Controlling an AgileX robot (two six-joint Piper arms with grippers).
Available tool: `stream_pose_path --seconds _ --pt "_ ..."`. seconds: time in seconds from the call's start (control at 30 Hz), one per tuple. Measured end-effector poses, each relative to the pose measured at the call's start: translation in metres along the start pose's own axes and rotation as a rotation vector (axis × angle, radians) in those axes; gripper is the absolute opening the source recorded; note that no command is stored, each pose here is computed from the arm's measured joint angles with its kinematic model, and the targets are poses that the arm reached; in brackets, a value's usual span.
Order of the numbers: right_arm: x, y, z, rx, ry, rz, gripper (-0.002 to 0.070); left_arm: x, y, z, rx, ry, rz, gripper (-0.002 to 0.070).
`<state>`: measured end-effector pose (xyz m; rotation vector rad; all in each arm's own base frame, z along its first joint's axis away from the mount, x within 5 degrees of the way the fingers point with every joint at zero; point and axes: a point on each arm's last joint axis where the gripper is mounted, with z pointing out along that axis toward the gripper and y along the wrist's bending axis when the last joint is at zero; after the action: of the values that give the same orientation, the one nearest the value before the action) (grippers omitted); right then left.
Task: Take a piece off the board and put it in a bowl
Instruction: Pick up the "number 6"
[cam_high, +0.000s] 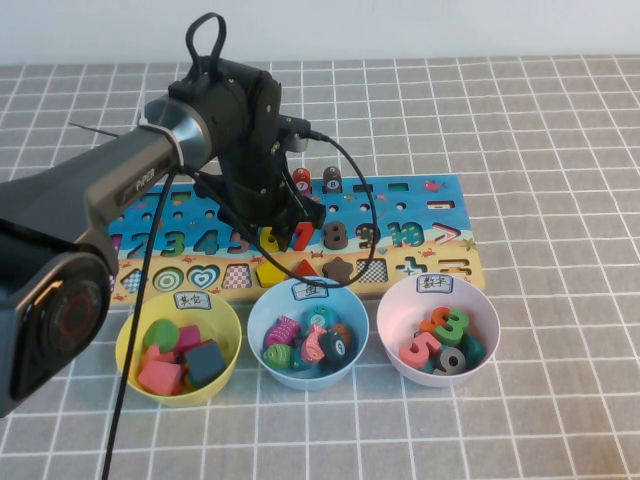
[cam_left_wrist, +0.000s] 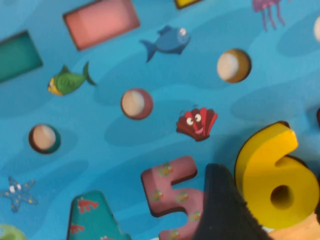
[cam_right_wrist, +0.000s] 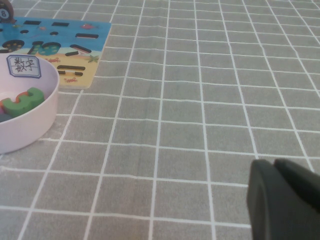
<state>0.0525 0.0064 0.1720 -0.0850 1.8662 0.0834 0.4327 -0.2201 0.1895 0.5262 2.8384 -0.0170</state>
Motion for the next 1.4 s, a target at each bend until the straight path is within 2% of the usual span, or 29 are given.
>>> stream_pose_path --seconds 0.27,0.57,1.07,1.4 --pt "0.0 0.0 0.0 0.0 0.0 0.0 -0.0017 0.0 0.0 0.0 0.0 0.0 -0.04 0.0333" --pt "0.0 0.0 0.0 0.0 0.0 0.0 -0.0017 0.0 -0.001 0.0 0.01 0.002 -0.049 0.0251" --pt "0.0 0.0 0.0 0.0 0.0 0.0 -0.0017 -0.001 -0.001 -0.003 0.016 0.006 -0.053 0.0249" --pt "0.0 0.0 0.0 0.0 0.0 0.0 -0.0017 -0.016 -0.001 -0.039 0.02 -0.042 -0.019 0.0249"
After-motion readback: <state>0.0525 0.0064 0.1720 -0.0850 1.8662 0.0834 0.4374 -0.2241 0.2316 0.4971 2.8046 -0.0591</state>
